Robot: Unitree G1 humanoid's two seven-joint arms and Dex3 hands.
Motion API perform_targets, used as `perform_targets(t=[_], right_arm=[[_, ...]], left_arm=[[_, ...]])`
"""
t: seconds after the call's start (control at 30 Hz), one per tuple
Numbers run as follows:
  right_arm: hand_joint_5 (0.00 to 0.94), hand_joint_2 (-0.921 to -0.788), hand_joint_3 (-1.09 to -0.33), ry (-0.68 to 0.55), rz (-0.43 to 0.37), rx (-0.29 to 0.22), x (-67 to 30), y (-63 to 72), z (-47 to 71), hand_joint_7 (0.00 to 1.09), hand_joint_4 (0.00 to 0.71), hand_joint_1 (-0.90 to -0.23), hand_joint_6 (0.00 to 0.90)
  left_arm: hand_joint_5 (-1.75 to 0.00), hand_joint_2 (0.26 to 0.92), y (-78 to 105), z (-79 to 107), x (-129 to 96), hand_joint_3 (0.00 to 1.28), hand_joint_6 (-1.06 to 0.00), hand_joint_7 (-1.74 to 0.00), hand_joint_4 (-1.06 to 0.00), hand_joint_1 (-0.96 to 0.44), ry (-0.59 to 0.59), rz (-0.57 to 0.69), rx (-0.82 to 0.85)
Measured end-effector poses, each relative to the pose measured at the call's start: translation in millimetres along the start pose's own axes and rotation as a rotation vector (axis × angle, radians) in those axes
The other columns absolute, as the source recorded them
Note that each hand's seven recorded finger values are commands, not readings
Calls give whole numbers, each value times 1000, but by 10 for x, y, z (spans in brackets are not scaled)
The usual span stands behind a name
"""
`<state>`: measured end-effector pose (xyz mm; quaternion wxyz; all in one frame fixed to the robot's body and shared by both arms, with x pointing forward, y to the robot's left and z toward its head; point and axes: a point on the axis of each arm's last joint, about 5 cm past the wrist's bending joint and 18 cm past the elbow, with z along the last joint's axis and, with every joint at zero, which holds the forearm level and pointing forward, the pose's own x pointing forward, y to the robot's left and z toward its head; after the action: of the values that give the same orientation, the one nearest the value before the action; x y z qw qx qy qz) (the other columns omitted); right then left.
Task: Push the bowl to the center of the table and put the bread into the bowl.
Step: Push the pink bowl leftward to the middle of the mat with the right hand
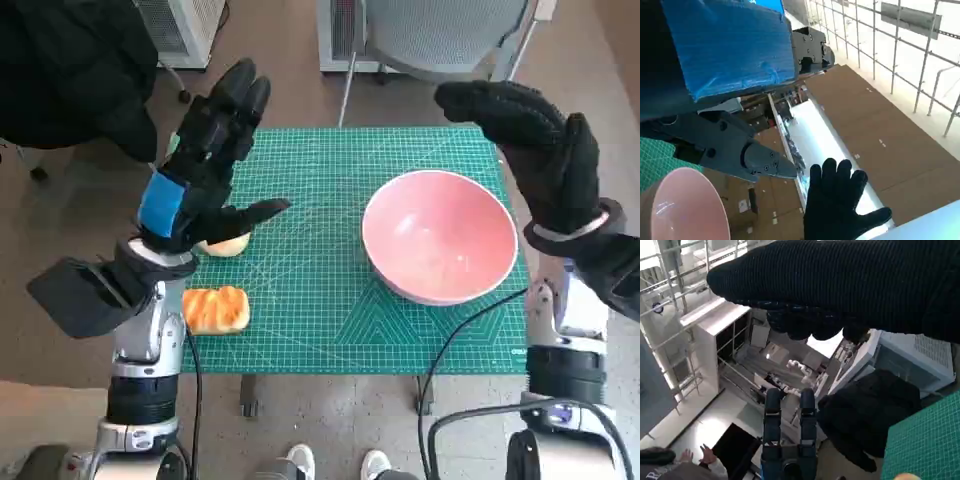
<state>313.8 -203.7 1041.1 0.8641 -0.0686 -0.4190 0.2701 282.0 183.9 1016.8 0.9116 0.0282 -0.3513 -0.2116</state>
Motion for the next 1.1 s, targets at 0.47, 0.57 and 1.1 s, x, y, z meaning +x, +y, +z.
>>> perform_targets(t=[0.47,0.57,1.1], right_arm=[[1,-921,-884,13,-1,-18,-20,-58,28,0,123,-727,228],[1,-921,-882,14,0,-20,-21,-63,31,0,123,-737,226],[1,-921,-880,19,2,-20,-18,-68,37,0,123,-764,224]], left_arm=[[0,897,13,0,-3,10,1,-319,-57,-292,9,-13,-2],[0,897,14,-1,-3,9,1,-317,-56,-292,11,-15,-4],[0,898,29,-1,-8,7,1,-313,-55,-316,26,-17,-8]])
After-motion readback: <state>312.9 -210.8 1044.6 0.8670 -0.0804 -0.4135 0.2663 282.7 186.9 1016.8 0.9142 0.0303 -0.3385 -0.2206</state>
